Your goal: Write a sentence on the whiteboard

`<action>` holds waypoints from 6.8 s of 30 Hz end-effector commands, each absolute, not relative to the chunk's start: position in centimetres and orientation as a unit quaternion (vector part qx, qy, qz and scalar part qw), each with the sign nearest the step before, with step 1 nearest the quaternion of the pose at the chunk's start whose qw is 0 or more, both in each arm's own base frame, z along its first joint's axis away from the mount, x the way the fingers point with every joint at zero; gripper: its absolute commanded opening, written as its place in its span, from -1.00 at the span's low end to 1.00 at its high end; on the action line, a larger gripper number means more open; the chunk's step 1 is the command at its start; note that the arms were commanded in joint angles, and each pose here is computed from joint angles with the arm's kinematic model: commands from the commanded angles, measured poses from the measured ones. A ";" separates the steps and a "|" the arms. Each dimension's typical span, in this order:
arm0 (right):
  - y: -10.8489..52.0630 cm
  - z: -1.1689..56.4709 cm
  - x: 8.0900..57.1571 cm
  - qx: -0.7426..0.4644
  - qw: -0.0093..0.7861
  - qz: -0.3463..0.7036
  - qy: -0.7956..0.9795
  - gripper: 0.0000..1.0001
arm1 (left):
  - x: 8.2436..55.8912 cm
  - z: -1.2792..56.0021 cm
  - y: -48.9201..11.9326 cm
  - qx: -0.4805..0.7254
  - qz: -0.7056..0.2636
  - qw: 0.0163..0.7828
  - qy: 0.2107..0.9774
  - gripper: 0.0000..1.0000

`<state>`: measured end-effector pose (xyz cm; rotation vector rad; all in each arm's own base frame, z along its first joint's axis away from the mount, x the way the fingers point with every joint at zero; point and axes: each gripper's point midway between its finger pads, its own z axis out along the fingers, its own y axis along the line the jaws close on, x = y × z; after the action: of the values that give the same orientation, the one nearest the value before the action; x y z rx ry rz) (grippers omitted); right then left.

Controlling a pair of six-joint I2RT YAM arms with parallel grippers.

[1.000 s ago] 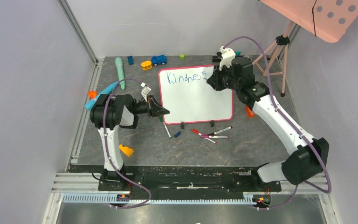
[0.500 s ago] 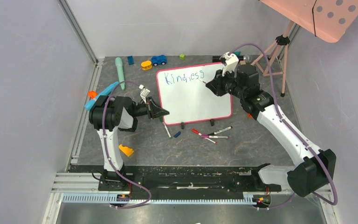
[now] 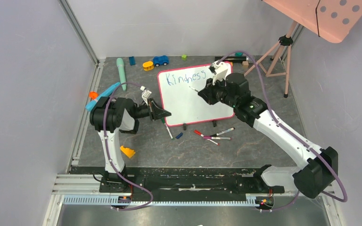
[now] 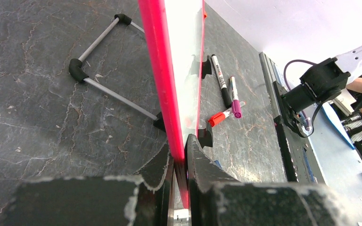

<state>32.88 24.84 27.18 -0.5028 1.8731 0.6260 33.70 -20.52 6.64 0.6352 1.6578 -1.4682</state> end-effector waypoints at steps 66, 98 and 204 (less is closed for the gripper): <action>33.6 26.5 37.1 -0.253 0.538 0.185 0.782 -1.00 | 37.5 5.3 -18.5 0.188 -0.484 0.516 0.682 -0.96; 34.0 24.5 37.6 -0.265 0.508 0.167 0.802 -1.00 | 36.7 5.4 -19.2 0.221 -0.510 0.494 0.669 -0.93; 30.8 19.7 37.1 -0.244 0.474 0.114 0.839 -1.00 | 34.8 5.8 -20.0 0.298 -0.529 0.477 0.636 -0.94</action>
<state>37.18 31.54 19.64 -0.6291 2.0509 0.2811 33.85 -20.64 6.67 0.6279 1.6547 -1.4484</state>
